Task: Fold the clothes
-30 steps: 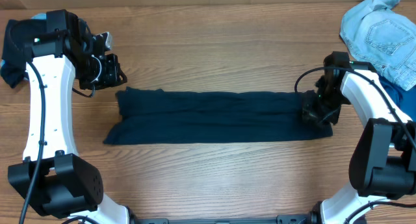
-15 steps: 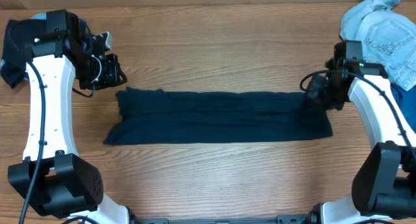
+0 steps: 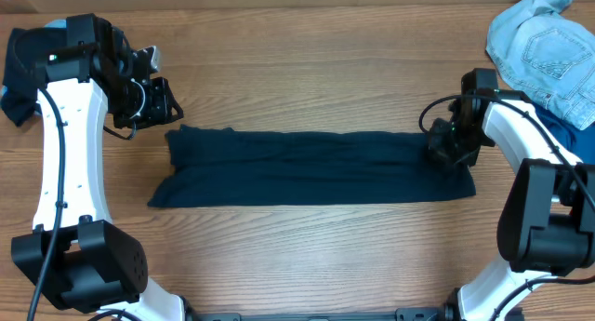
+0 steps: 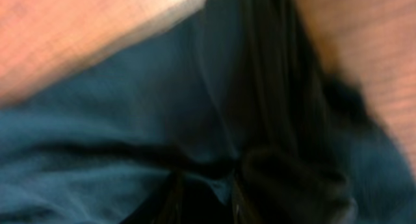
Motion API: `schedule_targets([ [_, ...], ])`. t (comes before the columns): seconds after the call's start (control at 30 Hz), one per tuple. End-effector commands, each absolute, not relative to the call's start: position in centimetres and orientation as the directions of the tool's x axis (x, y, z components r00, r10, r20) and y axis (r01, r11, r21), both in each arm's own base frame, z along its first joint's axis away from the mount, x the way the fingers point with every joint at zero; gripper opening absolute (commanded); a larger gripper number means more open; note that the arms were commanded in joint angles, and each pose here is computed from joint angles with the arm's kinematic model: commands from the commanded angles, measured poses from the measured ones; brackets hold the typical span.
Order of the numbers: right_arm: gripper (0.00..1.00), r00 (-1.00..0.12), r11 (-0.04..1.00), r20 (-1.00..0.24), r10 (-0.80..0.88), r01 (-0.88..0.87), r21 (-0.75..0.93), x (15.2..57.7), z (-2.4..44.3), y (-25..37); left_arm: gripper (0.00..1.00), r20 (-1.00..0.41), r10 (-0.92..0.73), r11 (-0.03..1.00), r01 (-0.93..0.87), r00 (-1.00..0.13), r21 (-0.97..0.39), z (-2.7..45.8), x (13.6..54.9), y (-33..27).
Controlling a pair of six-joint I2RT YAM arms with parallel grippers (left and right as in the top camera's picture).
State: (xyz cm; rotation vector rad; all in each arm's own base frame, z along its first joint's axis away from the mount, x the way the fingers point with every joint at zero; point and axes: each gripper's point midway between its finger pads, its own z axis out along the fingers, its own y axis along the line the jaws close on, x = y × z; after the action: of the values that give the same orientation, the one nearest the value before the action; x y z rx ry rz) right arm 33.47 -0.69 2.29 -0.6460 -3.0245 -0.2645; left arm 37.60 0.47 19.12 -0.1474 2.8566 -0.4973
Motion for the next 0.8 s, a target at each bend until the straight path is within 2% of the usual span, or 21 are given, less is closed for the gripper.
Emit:
schedule_targets([
  [0.0,0.29,-0.903,0.902,0.161,0.398,0.417,0.111,30.8,2.9,-0.5,0.28,-0.236,-0.130,0.934,-0.038,-0.963,-0.356,19.8,37.8,0.3],
  [0.17,0.29,-0.894,0.905,0.205,0.398,0.420,0.071,29.4,3.1,-0.8,0.28,-0.245,-0.130,0.934,-0.035,-0.961,-0.355,19.8,38.0,0.4],
  [0.33,0.29,-0.904,0.905,0.155,0.398,0.415,0.093,30.7,3.1,-0.8,0.28,-0.241,-0.129,0.934,-0.036,-0.962,-0.356,19.8,37.9,0.4],
  [0.6,0.29,-0.964,0.895,0.021,0.265,0.254,0.366,34.1,5.8,3.1,0.29,-0.251,-0.125,0.932,-0.027,-0.960,-0.361,19.9,38.1,0.2],
  [0.77,0.31,-0.970,0.877,-0.054,0.238,0.190,0.442,35.5,7.2,4.2,0.33,-0.280,-0.110,0.935,-0.004,-0.954,-0.355,20.0,38.8,0.0],
])
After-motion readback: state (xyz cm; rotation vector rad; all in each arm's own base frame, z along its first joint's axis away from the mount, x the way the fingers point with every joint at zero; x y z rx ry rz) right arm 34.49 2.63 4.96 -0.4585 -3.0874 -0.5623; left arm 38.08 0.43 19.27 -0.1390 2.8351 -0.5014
